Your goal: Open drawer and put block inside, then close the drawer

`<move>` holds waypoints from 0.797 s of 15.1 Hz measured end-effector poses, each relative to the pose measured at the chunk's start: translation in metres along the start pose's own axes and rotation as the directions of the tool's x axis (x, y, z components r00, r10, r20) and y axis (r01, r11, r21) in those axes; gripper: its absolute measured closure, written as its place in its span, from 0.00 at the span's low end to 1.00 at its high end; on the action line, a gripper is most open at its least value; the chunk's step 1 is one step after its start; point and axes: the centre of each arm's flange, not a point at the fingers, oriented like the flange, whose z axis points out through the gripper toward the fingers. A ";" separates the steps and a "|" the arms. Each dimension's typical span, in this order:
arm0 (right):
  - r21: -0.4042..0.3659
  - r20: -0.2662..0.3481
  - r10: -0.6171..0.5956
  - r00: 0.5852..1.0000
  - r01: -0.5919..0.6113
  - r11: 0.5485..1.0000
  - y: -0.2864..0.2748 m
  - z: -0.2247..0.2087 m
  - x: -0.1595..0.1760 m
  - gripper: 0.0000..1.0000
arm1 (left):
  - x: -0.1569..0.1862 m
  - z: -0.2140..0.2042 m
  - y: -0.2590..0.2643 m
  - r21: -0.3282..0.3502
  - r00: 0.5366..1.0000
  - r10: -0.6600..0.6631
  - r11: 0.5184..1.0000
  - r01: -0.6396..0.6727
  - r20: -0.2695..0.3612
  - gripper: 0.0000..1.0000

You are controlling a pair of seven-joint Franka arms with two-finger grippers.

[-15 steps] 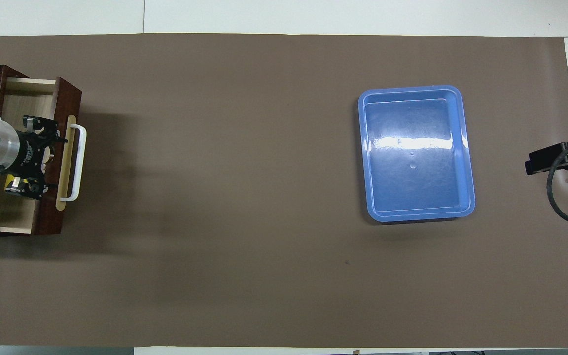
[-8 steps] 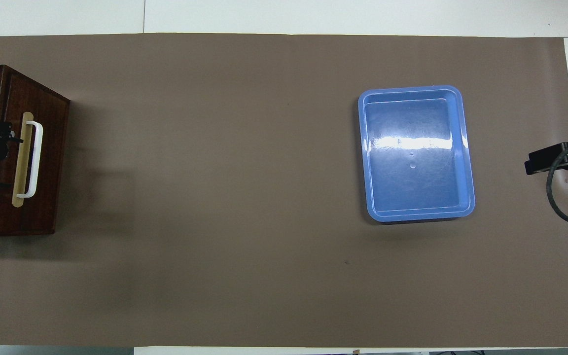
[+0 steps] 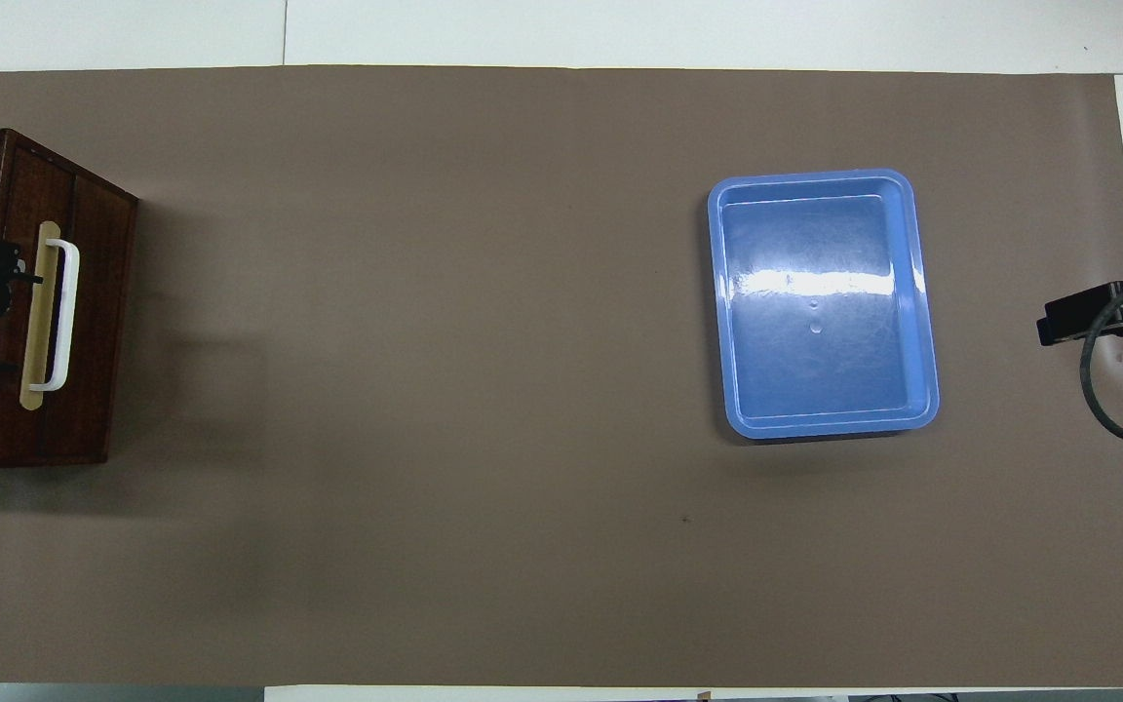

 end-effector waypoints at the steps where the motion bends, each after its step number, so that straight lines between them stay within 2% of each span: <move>1: 0.000 0.000 0.000 1.000 0.000 1.000 0.000 0.000 0.000 0.00 | -0.001 0.000 0.000 0.005 1.000 0.009 1.000 -0.009 0.001 0.00; 4: 0.000 0.000 0.000 1.000 0.000 1.000 0.000 0.000 0.000 0.00 | -0.020 -0.016 0.006 0.058 0.996 0.084 0.995 -0.085 0.023 0.00; 7: 0.000 0.000 0.000 1.000 0.000 1.000 0.000 0.000 0.000 0.00 | -0.083 -0.055 0.017 0.116 0.975 0.217 0.968 -0.221 0.046 0.00; 9: 0.000 0.000 0.000 1.000 0.000 1.000 0.000 0.000 0.000 0.00 | -0.119 -0.078 0.012 0.147 0.937 0.337 0.926 -0.347 0.093 0.00; 12: 0.000 0.000 0.000 1.000 0.000 1.000 0.000 0.000 0.000 0.00 | -0.144 -0.106 0.005 0.138 0.855 0.494 0.847 -0.514 0.158 0.00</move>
